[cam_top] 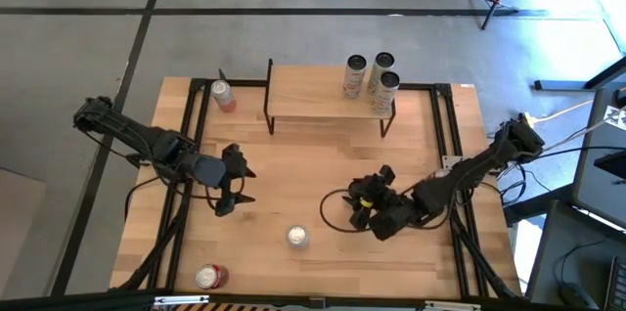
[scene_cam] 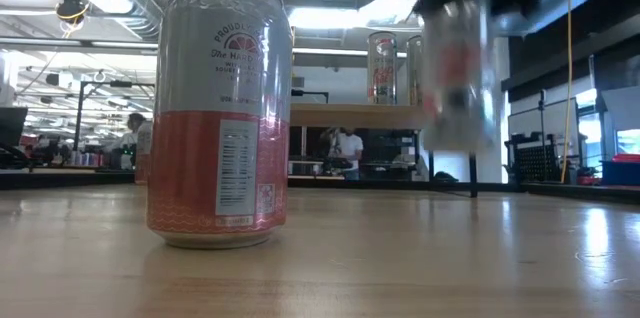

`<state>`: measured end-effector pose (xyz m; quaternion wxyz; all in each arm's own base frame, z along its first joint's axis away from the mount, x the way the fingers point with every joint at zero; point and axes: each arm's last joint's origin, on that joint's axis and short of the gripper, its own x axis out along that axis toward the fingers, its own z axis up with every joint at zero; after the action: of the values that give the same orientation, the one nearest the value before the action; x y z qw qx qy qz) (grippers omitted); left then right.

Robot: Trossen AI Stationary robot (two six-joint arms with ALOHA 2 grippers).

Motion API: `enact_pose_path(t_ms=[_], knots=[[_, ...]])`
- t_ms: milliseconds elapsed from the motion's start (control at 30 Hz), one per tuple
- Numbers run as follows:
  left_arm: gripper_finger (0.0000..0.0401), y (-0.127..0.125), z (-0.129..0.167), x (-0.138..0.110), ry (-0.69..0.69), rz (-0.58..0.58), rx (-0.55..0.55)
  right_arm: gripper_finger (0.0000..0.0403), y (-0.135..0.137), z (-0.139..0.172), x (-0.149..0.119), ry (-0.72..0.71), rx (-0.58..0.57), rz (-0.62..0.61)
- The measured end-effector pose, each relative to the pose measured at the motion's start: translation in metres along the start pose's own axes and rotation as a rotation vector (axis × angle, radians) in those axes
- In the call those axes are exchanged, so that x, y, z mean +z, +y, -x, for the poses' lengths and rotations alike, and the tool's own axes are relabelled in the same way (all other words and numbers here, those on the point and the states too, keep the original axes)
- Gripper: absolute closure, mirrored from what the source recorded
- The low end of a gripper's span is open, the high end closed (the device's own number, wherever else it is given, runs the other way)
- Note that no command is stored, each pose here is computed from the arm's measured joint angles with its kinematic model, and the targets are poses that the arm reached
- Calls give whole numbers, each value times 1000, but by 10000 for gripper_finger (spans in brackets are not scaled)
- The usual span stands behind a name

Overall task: Place canned beverage on shelf
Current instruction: Put the white and pink soda can aligned with other white and pink soda can on the shelf

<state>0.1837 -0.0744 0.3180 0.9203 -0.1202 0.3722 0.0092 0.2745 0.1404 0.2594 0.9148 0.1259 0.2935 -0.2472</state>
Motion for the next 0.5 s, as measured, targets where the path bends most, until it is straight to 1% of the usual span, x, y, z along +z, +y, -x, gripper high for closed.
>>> enact_pose_path(t_ms=[133, 233, 400, 500], knots=[[86, 2, 14, 1, -31, 19, -51, 177, -1, 7, 43, -49, -17, -13], [86, 5, 23, 0, -58, 25, -77, 177, -8, 10, 77, -85, -42, -26], [86, 9, 32, 1, -119, 28, -36, 177, -37, 7, 120, -100, -147, -47], [86, 9, 32, 1, -127, 29, -24, 177, -54, 1, 139, -117, -197, -61]])
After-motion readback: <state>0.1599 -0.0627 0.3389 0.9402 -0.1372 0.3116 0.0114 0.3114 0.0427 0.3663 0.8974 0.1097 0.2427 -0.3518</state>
